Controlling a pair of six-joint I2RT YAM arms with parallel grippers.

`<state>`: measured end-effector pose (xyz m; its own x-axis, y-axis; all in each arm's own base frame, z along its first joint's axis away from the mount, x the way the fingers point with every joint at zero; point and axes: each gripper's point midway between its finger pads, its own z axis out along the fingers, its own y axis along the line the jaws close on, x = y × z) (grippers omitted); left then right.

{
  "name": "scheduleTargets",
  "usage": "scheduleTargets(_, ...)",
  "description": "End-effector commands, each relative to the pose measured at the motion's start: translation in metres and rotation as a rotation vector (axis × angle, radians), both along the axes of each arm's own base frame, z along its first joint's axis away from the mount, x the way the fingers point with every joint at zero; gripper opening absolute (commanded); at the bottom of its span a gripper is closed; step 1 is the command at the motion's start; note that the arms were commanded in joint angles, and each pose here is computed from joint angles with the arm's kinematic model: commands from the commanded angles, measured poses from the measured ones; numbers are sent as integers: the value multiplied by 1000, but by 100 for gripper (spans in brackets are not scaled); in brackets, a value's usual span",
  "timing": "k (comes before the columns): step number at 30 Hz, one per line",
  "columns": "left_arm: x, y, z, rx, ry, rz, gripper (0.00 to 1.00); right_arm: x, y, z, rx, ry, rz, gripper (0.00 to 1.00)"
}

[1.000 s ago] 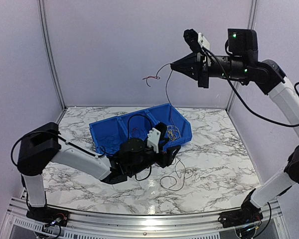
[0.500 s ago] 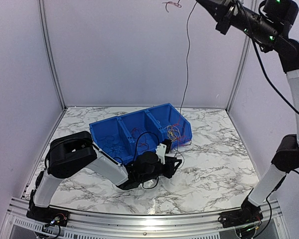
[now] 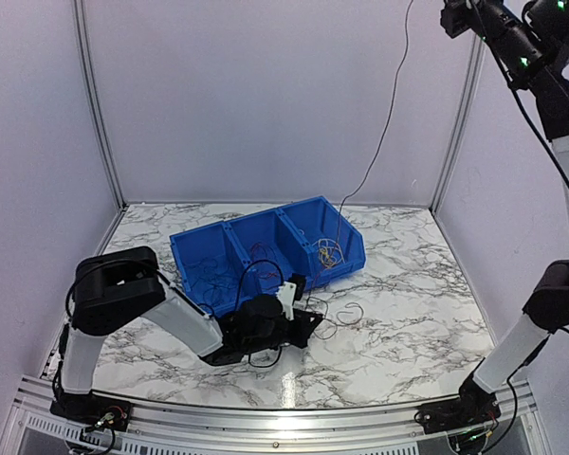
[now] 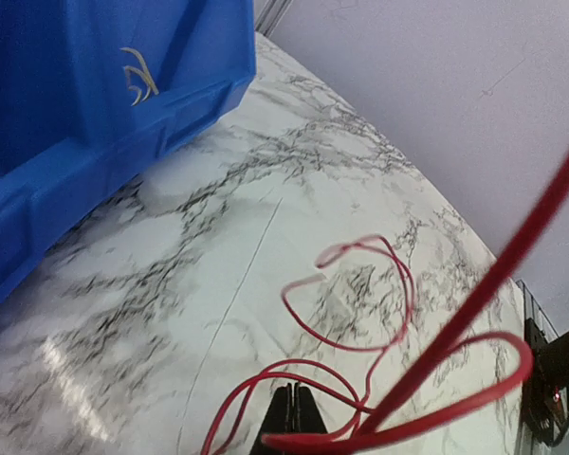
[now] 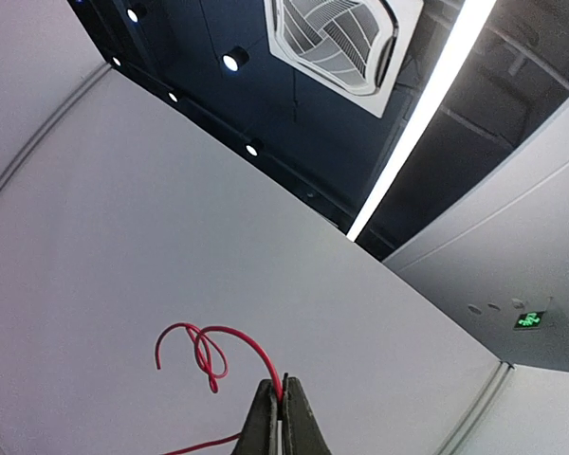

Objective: Untangle the cables

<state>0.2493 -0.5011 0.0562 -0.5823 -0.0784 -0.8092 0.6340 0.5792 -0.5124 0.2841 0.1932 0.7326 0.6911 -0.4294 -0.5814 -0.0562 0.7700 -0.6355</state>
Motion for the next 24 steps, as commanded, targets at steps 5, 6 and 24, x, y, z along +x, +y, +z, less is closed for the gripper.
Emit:
scheduleTargets(5, -27, 113, 71, -70, 35, 165, 0, 31, -91, -11, 135, 60, -303, 0)
scheduleTargets(6, -30, 127, 77, -70, 25, 189, 0, 39, -97, -26, 132, 110, -313, 0)
scheduleTargets(24, -59, 177, 77, 237, -82, 93, 0, 43, -147, -489, -242, 1064, -367, 5)
